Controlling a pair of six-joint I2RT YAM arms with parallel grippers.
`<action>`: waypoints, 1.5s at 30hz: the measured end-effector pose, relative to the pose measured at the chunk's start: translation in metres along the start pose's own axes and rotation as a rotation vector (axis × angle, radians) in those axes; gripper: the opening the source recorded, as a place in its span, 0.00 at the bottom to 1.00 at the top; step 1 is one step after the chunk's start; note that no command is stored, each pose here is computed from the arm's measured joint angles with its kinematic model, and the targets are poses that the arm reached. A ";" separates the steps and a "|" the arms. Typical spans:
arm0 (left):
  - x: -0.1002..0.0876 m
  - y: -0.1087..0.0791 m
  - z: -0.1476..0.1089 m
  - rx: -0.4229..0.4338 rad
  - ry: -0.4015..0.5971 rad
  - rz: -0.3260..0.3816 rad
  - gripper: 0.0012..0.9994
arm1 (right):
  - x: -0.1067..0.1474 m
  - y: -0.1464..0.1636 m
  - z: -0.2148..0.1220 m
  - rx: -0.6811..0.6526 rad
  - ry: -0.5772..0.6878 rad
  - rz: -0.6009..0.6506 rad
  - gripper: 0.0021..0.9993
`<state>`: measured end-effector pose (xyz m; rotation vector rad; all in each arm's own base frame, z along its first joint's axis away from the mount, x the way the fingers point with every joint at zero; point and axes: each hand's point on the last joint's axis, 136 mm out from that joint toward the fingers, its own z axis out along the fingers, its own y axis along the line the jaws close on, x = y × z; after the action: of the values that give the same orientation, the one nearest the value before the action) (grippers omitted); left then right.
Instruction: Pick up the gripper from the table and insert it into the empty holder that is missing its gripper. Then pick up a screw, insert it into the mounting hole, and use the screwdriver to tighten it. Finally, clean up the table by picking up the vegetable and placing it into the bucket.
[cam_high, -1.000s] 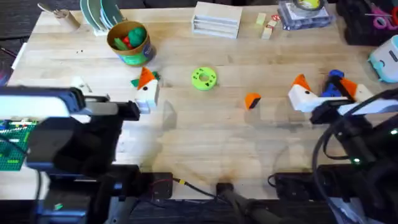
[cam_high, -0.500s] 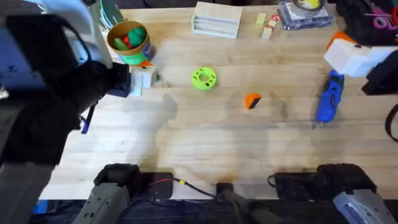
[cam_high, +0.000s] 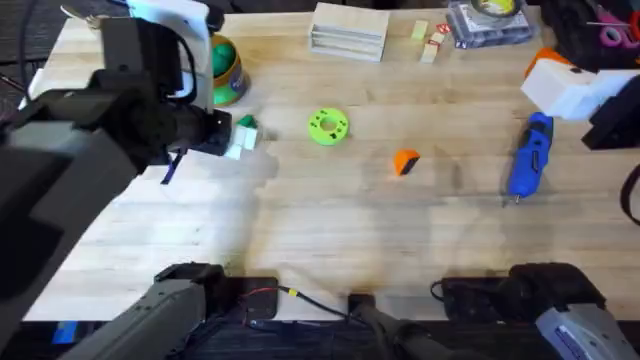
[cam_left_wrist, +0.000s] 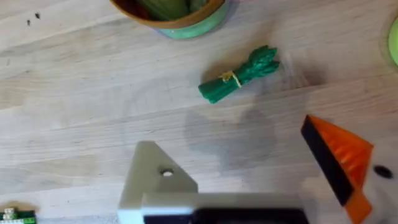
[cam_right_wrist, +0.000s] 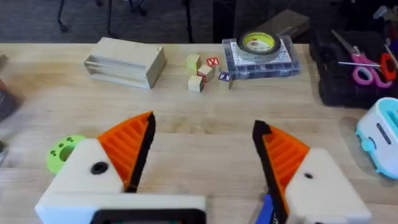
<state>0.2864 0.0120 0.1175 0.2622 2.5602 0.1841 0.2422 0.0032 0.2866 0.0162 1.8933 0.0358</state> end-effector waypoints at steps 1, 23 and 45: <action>0.003 -0.001 0.007 0.005 0.024 0.002 0.99 | 0.000 0.000 0.000 0.001 0.000 0.000 0.99; -0.034 -0.010 -0.054 0.072 -0.245 0.002 0.96 | 0.000 0.000 0.000 0.001 0.000 0.000 0.99; -0.051 -0.050 -0.224 0.304 -0.861 0.005 0.99 | 0.000 0.000 0.000 0.001 0.000 0.000 0.99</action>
<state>0.2000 -0.0654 0.3215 0.3646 1.7185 -0.2713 0.2422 0.0030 0.2865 0.0170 1.8936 0.0347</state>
